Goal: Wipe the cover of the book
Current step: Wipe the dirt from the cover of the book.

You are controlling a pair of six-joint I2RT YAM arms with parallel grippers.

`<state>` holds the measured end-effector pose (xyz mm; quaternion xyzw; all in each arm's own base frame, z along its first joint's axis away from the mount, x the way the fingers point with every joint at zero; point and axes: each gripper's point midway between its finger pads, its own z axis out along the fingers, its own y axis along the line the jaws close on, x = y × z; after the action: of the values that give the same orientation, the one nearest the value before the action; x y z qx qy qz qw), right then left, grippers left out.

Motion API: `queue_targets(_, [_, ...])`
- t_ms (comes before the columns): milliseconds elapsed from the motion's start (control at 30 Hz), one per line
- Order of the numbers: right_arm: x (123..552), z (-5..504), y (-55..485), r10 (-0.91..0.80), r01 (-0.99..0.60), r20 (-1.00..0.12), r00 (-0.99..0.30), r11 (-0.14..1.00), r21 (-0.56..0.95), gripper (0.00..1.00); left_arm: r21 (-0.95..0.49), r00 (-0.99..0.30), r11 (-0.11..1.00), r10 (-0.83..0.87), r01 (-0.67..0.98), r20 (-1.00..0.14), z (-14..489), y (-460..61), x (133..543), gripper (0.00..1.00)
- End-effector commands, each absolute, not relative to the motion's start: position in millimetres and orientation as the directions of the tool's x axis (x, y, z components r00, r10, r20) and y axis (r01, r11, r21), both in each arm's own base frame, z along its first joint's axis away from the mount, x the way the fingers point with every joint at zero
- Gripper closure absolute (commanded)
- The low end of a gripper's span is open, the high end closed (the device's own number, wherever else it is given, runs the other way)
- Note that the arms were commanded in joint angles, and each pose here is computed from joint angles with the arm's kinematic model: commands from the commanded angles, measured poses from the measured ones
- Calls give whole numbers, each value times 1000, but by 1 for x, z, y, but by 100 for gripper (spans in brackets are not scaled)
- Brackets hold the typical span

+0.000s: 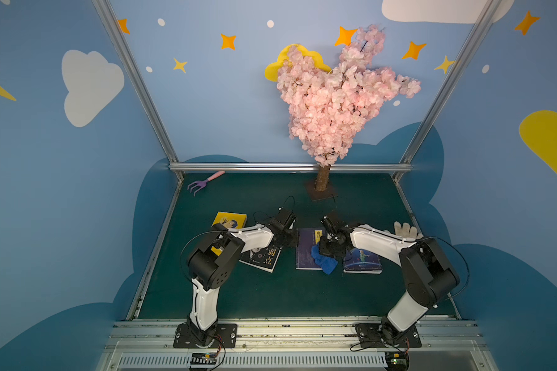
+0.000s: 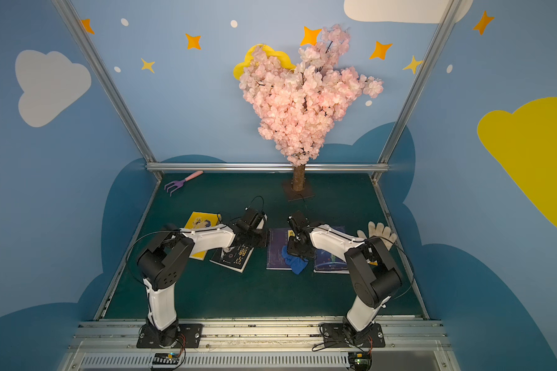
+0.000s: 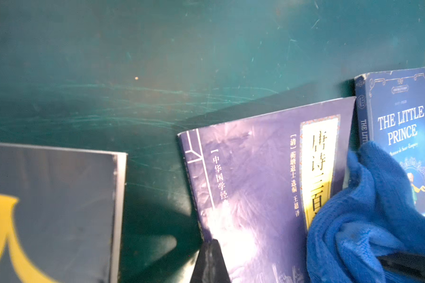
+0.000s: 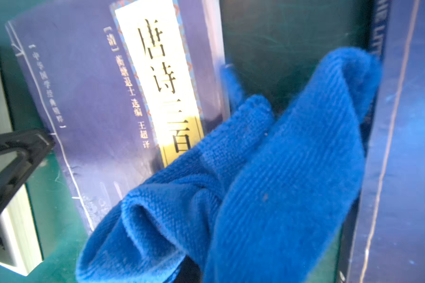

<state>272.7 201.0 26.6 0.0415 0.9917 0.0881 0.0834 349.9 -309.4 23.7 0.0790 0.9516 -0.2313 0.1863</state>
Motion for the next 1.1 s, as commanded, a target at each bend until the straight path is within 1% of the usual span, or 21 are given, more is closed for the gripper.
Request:
queue_targets(0, [220,-23,195,57,58,36,-998,998,39,100,-350,-959,915,111,200,-260,-14,-290,318,97])
queue_targets(133, [217,-31,240,8,11,36,-999,997,81,100,-336,-957,921,107,197,-268,-13,-286,320,97])
queue_targets(267, [218,-30,253,28,35,50,-998,990,139,100,-346,-959,917,110,200,-263,-13,-289,319,97])
queue_targets(367, [220,-23,230,48,52,40,-998,993,105,100,-358,-960,912,110,200,-257,-15,-291,318,97])
queue_targets(533, [218,-19,171,126,126,24,-992,991,43,100,-353,-959,913,111,202,-262,-13,-290,319,97])
queue_targets(600, [214,-21,166,129,129,18,-992,991,29,100,-347,-957,916,111,203,-267,-11,-288,319,97])
queue_targets(667, [209,-26,178,117,118,30,-993,992,49,100,-337,-956,919,110,202,-273,-10,-286,320,97])
queue_targets(733, [205,-31,202,93,96,51,-994,992,75,100,-335,-955,920,110,203,-276,-10,-286,320,97])
queue_targets(900, [199,-33,258,27,32,43,-999,992,124,100,-346,-956,915,112,206,-273,-10,-288,319,97])
queue_targets(1000, [198,-35,270,25,32,48,-999,988,148,100,-344,-956,916,111,205,-272,-10,-288,319,97])
queue_targets(1067, [199,-37,263,36,43,54,-998,990,137,100,-345,-955,916,112,206,-274,-9,-288,319,97])
